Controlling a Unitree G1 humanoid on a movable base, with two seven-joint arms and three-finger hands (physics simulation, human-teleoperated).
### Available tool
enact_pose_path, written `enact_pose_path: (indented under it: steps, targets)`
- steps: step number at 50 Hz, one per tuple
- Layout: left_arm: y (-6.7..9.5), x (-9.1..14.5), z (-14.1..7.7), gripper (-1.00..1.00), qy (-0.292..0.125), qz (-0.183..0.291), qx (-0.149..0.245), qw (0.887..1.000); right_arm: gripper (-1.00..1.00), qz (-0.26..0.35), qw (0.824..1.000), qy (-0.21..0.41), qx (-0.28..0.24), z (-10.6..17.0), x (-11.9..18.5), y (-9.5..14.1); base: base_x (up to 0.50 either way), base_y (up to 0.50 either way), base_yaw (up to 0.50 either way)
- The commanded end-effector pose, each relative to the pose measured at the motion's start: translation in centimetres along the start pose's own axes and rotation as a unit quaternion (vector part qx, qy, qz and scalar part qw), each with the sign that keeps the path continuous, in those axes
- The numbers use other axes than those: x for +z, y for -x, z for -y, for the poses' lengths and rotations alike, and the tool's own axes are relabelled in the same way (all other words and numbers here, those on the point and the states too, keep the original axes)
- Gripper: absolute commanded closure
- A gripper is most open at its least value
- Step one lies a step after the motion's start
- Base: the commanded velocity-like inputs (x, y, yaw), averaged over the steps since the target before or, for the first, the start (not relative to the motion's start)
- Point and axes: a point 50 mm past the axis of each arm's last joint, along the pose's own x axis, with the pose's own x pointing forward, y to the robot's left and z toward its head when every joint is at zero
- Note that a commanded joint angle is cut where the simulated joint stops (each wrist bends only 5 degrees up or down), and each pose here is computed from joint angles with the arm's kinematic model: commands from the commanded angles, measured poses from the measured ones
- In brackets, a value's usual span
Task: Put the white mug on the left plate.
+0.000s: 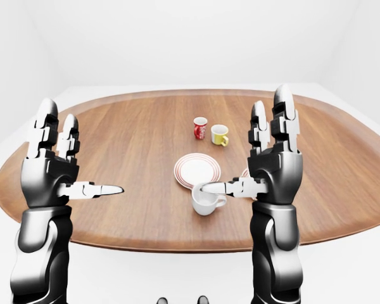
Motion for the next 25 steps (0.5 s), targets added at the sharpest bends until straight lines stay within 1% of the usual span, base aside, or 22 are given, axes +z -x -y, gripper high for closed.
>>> enact_pose_path:
  steps: [1, 25]
  targets:
    - [-0.02, 0.19, -0.05, -1.00, 0.000, 0.004, 0.000, 1.000, -1.00, 0.005, 1.000, -0.002, 0.004, -0.15, 0.23, 0.02, 0.50, 0.00, 0.00]
    - [-0.01, 0.60, -0.09, -1.00, 0.000, 0.013, 0.000, 1.000, -1.00, 0.006, 1.000, -0.002, 0.011, -0.38, 0.35, 0.15, 0.50, 0.00, 0.00]
